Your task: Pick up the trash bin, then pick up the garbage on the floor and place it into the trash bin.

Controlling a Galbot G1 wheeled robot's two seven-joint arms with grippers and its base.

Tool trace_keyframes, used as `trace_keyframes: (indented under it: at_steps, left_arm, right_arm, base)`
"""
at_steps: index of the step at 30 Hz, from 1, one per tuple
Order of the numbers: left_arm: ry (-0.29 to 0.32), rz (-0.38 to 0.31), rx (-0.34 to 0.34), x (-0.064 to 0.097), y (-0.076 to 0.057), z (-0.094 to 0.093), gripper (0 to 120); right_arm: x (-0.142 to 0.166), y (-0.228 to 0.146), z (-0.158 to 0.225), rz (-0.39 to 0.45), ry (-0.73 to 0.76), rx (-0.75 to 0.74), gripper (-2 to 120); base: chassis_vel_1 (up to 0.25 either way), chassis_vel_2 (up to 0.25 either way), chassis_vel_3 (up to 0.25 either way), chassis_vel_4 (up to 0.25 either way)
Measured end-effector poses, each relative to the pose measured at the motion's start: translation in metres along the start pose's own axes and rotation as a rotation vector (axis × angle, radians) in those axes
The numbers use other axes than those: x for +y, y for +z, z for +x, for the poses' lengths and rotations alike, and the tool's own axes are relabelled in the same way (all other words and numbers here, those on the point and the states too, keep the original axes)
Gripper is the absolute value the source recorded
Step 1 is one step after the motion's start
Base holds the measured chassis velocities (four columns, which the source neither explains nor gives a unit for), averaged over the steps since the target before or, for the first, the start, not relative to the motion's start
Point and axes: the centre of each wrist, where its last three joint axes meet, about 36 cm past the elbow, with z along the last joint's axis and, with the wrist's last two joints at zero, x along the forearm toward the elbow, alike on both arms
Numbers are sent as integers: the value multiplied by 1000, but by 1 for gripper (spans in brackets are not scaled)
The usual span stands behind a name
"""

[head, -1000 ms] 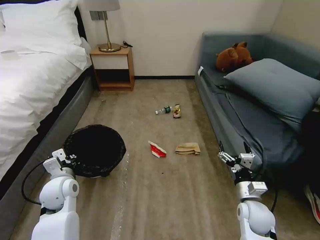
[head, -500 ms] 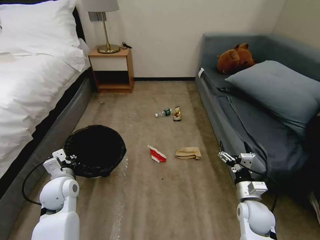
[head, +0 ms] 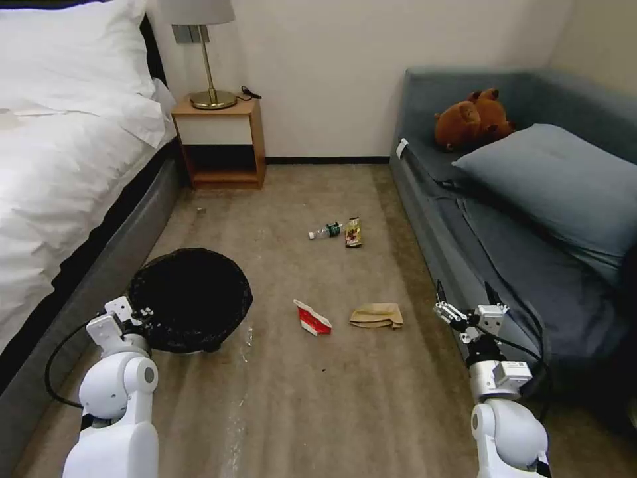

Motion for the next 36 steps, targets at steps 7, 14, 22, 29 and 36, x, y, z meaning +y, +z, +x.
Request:
trace_keyframes:
  at_steps: [7, 14, 22, 29, 36]
  left_arm:
    - [-1, -2, 11, 1, 4, -1, 3]
    - [-1, 1, 10, 1, 4, -1, 3]
    - [-2, 0, 7, 2, 4, -1, 3]
    - [-5, 2, 7, 3, 5, -2, 3]
    - [-3, 0, 11, 4, 7, -1, 3]
  right_arm:
    - [0, 0, 0, 0, 0, 2, 100]
    - [0, 2, 1, -2, 0, 6, 100]
    - [-3, 2, 1, 0, 2, 3, 100]
    - [-3, 1, 0, -1, 3, 2, 100]
    - [-2, 2, 1, -2, 1, 5, 100]
  base:
    - [-76, 67, 63, -66]
    - [-65, 66, 50, -65]
    - [-71, 61, 68, -68]
    - [-87, 63, 69, -73]
    - [-68, 71, 73, -61]
